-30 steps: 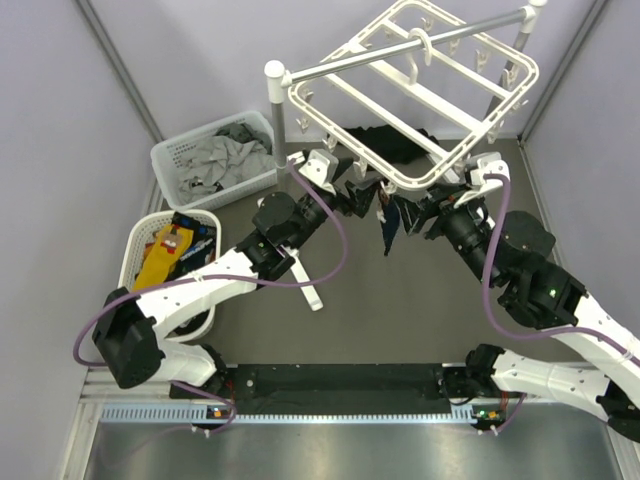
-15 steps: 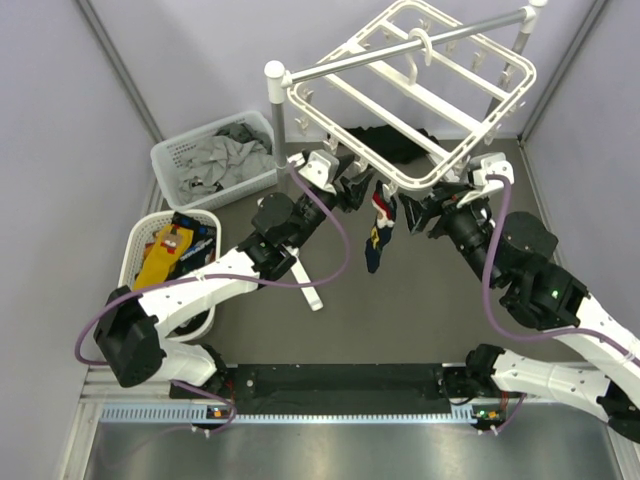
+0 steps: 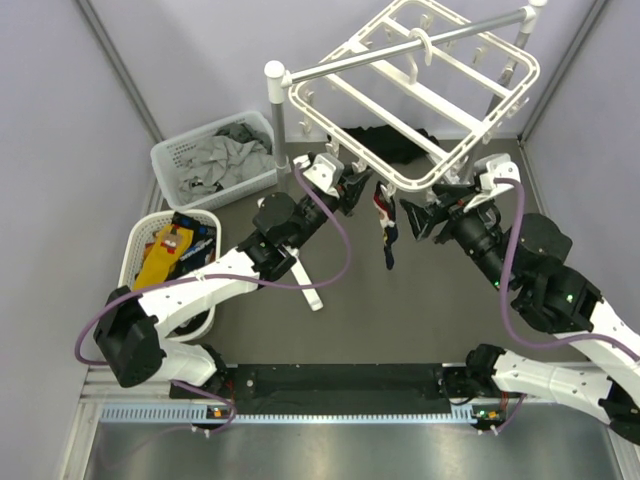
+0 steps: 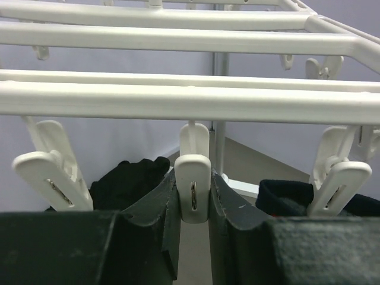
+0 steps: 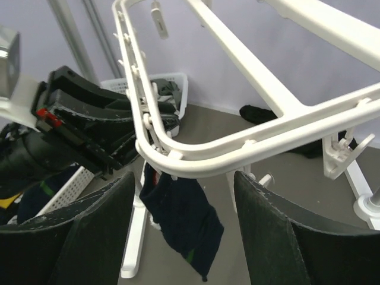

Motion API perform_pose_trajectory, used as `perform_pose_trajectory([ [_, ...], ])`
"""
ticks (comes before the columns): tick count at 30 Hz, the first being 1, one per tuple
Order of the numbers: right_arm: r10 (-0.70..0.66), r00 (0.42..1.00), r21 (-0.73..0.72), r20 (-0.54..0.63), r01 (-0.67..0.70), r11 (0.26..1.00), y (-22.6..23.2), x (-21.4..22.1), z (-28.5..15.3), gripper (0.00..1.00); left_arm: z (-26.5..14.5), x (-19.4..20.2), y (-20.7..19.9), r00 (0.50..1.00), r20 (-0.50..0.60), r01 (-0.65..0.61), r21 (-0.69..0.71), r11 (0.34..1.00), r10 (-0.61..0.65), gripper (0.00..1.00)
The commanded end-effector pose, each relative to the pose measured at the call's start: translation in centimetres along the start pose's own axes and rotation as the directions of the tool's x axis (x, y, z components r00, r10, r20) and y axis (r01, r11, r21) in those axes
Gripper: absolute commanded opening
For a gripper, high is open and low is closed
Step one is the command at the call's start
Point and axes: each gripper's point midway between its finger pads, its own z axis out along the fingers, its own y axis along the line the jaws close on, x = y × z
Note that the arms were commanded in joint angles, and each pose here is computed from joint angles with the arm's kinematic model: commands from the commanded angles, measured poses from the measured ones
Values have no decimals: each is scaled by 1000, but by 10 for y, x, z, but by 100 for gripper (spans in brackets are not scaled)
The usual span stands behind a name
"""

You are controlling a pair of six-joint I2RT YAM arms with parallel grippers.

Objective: Clip the socks to the hanger
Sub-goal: Open the clamp at the hanger.

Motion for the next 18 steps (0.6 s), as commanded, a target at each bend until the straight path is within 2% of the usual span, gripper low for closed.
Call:
perform_pose_trajectory([
  [1,13,999,-141,39,-7,990,22,-35,-14,67,-5,-18,-10,999,27,31,47,998,-32,15],
  [8,9,1000,-328,-3,-10,944,55,-60,-30,67,-7,-20,-25,999,2,42,97,994,-43,5],
  [12,12,998,-409,-65,-38,912,75,-60,-29,66,-6,-20,-32,998,-31,48,103,993,-45,0],
  [18,43,996,-466,-80,-75,881,89,-62,-31,65,-4,-28,-31,995,-64,85,54,995,-81,0],
])
